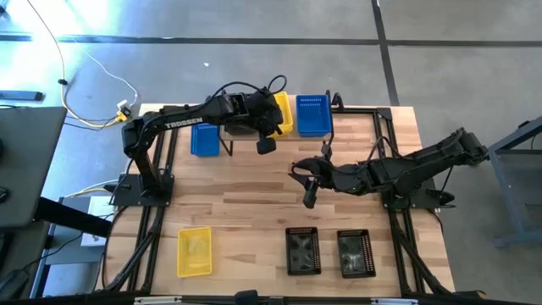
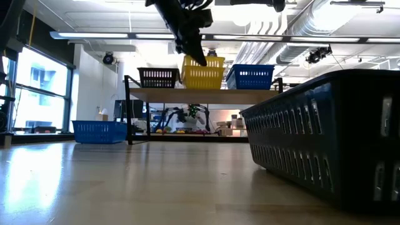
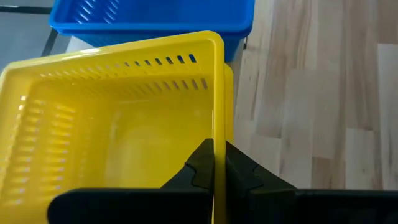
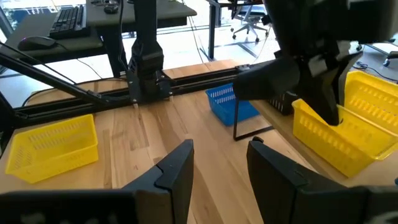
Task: Stack baskets on shelf by color
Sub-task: Stack the right yellow bin on top of the yellow bin on the shelf
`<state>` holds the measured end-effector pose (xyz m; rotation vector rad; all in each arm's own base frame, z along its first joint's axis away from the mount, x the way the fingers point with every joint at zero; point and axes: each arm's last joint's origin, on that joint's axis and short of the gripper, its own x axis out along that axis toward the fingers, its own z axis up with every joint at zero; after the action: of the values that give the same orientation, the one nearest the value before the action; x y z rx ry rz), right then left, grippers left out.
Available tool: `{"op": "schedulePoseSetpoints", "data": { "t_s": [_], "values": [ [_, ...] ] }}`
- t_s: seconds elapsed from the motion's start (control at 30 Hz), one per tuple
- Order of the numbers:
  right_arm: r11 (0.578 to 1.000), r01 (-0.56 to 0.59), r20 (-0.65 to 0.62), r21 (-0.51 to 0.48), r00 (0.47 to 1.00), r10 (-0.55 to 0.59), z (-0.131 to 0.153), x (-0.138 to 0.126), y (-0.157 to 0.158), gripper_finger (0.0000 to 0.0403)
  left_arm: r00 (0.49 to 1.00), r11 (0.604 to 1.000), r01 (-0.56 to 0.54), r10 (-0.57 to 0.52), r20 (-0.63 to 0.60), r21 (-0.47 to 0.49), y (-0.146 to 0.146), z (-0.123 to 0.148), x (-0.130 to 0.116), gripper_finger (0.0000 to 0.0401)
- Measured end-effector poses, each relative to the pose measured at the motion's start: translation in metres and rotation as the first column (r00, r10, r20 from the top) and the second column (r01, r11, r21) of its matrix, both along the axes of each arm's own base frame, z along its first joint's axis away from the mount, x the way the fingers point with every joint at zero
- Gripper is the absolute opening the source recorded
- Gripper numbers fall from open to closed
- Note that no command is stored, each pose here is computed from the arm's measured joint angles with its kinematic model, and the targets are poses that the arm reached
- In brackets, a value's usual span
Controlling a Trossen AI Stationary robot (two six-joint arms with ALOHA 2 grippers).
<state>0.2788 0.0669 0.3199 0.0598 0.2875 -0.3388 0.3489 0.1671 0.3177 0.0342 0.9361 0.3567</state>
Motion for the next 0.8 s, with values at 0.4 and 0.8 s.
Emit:
{"op": "schedulePoseSetpoints", "data": {
  "t_s": [0.4,0.8],
  "values": [
    [1.000,-0.004,-0.002,-0.002,1.000,0.004,-0.0001,0.0000,0.0001,0.0135,0.999,0.996,0.013,-0.010,-0.039,0.093,0.0030,-0.0013,0.0018,0.0018],
    [1.000,-0.004,-0.013,-0.005,1.000,0.004,-0.0011,-0.0003,-0.0002,0.0135,0.997,0.985,0.052,-0.041,-0.073,0.164,0.0040,-0.0004,0.0023,0.0091]
  ]
}}
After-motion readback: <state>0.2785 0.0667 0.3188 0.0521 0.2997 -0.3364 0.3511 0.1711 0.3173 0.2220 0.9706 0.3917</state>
